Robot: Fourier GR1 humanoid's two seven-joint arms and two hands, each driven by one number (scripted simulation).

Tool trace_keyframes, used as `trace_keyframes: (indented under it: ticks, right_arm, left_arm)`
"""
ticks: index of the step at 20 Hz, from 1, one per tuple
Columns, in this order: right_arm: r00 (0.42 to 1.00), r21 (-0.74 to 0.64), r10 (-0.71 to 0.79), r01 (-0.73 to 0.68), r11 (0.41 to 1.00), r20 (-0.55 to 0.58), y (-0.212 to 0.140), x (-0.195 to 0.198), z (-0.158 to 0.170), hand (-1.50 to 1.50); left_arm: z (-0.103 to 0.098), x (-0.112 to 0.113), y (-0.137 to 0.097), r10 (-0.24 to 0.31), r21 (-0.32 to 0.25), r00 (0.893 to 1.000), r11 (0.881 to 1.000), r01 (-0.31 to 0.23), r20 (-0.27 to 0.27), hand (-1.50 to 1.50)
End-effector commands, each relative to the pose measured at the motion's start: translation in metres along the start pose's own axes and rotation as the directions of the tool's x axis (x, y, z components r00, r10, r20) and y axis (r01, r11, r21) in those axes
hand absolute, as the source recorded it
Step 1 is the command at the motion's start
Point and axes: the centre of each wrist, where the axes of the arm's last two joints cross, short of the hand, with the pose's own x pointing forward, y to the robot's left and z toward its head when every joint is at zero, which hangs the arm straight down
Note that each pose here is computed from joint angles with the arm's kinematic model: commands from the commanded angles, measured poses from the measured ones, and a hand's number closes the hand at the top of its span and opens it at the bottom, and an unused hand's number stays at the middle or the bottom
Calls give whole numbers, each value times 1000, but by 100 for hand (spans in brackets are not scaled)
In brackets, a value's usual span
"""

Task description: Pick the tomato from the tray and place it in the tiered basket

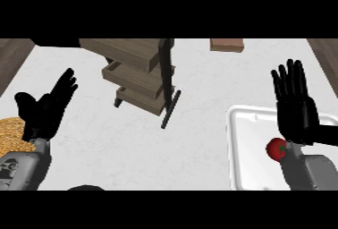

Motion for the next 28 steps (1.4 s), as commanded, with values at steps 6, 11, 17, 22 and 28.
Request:
trace_keyframes:
  ticks: [6, 11, 17, 22, 28]
  right_arm:
    - [969, 265, 207, -236, 935, 134, 15, 46, -48, 150]
    - [897, -404, 392, -441, 801, -203, -48, -7, -14, -150]
    - [814, -202, 529, -575, 793, -241, -9, 27, 1, -150]
    - [443, 117, 737, -813, 570, -510, -51, 37, 7, -150]
    - [61, 358, 811, -876, 323, -582, -30, 77, -5, -150]
  left_arm:
    - [15, 30, -15, -260, -27, 891, 956, 291, 372, 0]
    - [20, 16, -19, -247, -43, 912, 960, 276, 328, 0]
    - [38, 2, -22, -244, -50, 909, 960, 276, 338, 0]
    - [36, -3, -27, -266, -46, 914, 955, 293, 308, 0]
    - [41, 4, -27, -245, -59, 913, 959, 278, 327, 0]
